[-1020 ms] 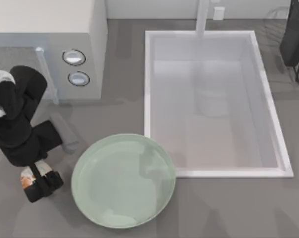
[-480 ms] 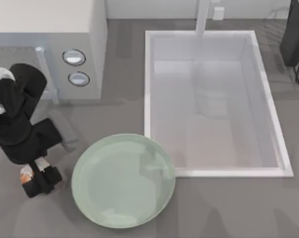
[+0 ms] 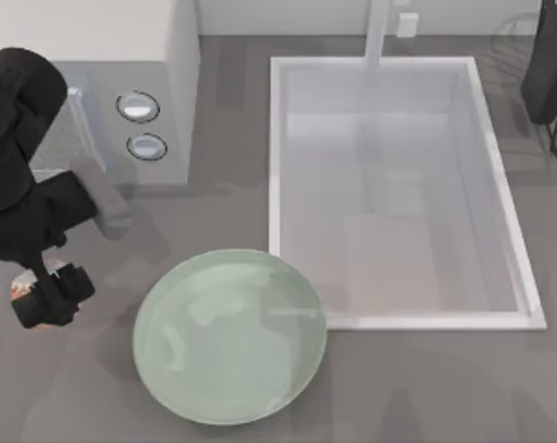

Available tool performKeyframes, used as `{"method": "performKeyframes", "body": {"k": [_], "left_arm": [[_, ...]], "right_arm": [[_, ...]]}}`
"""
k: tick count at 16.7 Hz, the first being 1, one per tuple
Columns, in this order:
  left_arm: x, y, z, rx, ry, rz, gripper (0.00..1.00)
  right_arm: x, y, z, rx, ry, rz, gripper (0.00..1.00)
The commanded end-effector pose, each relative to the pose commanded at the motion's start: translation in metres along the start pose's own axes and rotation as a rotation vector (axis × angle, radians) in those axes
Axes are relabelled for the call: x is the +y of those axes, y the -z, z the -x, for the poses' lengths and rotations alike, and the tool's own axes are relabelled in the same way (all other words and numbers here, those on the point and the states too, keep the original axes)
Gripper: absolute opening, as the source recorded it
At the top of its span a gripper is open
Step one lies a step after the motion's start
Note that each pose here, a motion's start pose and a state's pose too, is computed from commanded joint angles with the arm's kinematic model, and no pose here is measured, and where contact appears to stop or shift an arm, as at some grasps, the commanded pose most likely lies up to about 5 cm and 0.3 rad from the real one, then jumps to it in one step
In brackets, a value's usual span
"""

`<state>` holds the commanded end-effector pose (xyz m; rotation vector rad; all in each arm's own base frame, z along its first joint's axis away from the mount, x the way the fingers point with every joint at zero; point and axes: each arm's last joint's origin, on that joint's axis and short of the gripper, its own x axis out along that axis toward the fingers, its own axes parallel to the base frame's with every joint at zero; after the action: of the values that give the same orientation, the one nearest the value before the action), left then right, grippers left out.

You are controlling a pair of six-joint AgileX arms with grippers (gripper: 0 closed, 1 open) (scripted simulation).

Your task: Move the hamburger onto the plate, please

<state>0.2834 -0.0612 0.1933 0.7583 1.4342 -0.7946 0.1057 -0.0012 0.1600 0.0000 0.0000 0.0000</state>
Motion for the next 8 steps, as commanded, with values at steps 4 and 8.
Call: {"method": "performKeyframes", "body": {"k": [4, 8], "left_arm": [[-0.0016, 0.0013, 0.0203, -0.02, -0.023, 0.004, 0.0], [-0.0011, 0.0, 0.0187, -0.017, -0.021, -0.011, 0.0]], "right_arm": [[0.0, 0.0, 0.0, 0.0, 0.0, 0.0, 1.0], [0.0, 0.0, 0.0, 0.0, 0.0, 0.0, 1.0]]}}
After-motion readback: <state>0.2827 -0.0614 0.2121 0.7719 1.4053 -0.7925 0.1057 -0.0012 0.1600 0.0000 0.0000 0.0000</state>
